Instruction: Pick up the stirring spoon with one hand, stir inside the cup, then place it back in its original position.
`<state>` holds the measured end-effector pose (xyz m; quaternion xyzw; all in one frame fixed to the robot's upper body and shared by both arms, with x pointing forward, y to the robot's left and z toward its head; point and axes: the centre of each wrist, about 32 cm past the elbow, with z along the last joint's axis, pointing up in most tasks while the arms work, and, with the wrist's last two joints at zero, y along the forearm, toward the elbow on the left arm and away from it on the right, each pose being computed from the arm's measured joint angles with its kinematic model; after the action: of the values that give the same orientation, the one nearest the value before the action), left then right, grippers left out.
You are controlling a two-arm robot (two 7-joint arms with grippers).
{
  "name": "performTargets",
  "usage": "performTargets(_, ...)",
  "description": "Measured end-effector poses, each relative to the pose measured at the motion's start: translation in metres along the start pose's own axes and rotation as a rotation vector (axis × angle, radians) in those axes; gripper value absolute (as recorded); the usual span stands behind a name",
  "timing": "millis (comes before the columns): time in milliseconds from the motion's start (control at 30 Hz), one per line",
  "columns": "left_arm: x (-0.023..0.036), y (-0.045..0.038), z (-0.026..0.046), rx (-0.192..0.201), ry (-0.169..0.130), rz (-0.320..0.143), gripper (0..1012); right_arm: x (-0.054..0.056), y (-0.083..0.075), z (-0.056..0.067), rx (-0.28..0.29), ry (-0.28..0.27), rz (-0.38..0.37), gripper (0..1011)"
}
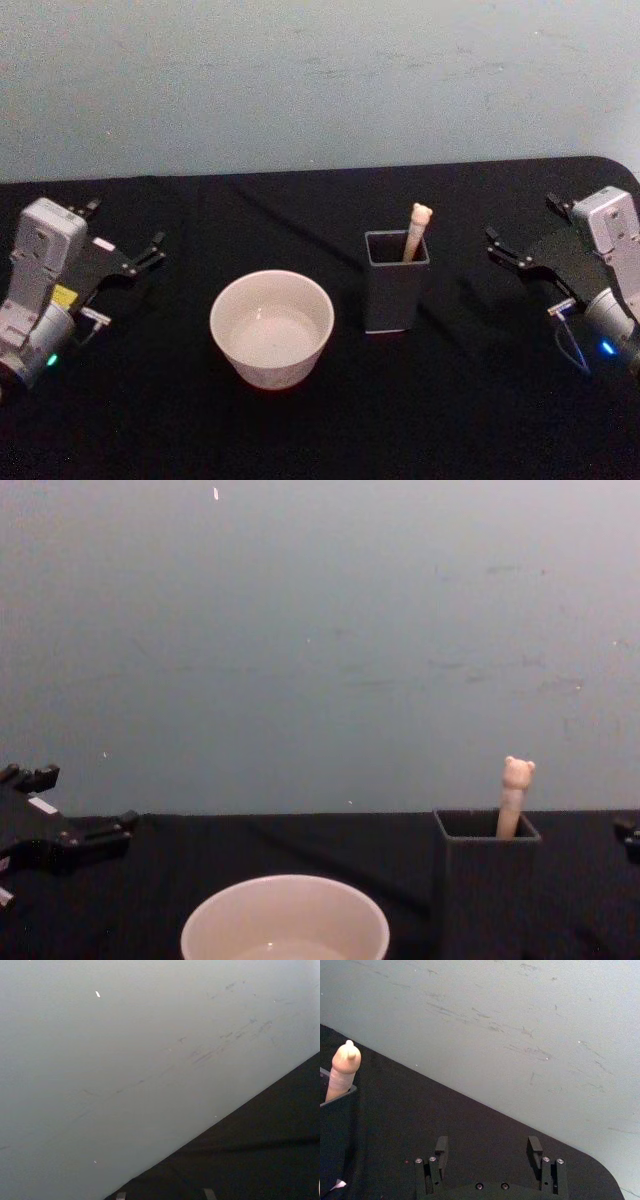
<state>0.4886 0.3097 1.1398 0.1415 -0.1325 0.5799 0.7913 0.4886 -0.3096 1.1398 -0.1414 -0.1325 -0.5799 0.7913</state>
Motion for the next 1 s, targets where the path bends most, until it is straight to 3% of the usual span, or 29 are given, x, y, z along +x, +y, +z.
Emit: performTargets(1000, 0.0000, 0.0000, 0.0000, 0.000, 0.000, 0.000, 1001, 0.0000, 0.0000, 0.0000, 0.000, 0.000, 0.000, 1000)
